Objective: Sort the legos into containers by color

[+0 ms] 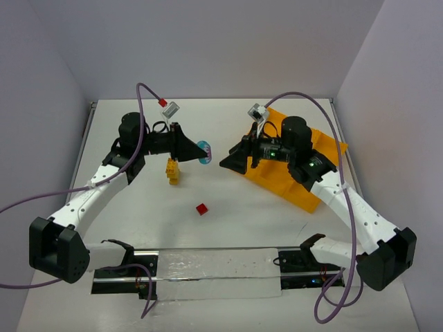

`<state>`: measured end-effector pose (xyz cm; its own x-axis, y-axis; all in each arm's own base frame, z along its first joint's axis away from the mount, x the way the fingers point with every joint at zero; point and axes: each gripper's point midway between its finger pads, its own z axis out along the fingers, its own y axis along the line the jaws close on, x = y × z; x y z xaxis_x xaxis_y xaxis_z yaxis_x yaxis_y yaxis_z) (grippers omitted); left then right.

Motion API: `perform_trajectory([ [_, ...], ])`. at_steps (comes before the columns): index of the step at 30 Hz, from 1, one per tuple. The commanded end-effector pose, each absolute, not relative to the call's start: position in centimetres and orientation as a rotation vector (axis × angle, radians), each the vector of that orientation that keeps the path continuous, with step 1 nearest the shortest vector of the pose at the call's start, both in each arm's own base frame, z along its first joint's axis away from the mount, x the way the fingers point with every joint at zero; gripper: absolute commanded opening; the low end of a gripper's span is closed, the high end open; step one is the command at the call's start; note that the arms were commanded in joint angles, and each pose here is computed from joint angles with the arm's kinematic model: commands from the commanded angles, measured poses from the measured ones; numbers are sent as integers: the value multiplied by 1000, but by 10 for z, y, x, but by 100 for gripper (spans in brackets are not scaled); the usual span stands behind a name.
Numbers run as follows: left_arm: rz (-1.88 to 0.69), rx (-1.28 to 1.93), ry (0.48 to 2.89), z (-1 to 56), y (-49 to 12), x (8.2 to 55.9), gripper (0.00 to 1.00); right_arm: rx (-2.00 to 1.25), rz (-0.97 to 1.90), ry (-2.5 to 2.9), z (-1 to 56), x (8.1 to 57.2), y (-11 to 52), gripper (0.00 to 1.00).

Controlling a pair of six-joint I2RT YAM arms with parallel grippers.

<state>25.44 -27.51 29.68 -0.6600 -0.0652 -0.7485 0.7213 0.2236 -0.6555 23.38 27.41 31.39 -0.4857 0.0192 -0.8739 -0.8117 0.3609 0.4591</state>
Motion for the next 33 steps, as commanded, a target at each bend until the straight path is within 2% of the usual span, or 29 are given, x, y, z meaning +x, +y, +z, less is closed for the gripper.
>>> perform_trajectory([
  [1, -1504, 694, 1684, 336, -275, 247, 0, -829, 1280, 1705, 329, 221, 297, 85],
  [7, -1490, 696, 1693, 337, -272, 241, 0, -871, 1318, 1711, 326, 223, 315, 84],
  [11, -1482, 702, 1682, 340, -270, 237, 0, -904, 1347, 1697, 325, 221, 324, 78],
  [21, -1493, 731, 1642, 351, -268, 228, 0, -952, 1436, 1634, 334, 218, 336, 76],
  [28, -1476, 714, 1642, 353, -265, 225, 0, -993, 1533, 1586, 334, 211, 342, 48],
  [29, -1474, 713, 1642, 353, -264, 224, 0, -994, 1551, 1588, 334, 209, 342, 41],
  [33, -1481, 713, 1648, 352, -265, 224, 0, -1007, 1588, 1548, 341, 205, 344, 30],
])
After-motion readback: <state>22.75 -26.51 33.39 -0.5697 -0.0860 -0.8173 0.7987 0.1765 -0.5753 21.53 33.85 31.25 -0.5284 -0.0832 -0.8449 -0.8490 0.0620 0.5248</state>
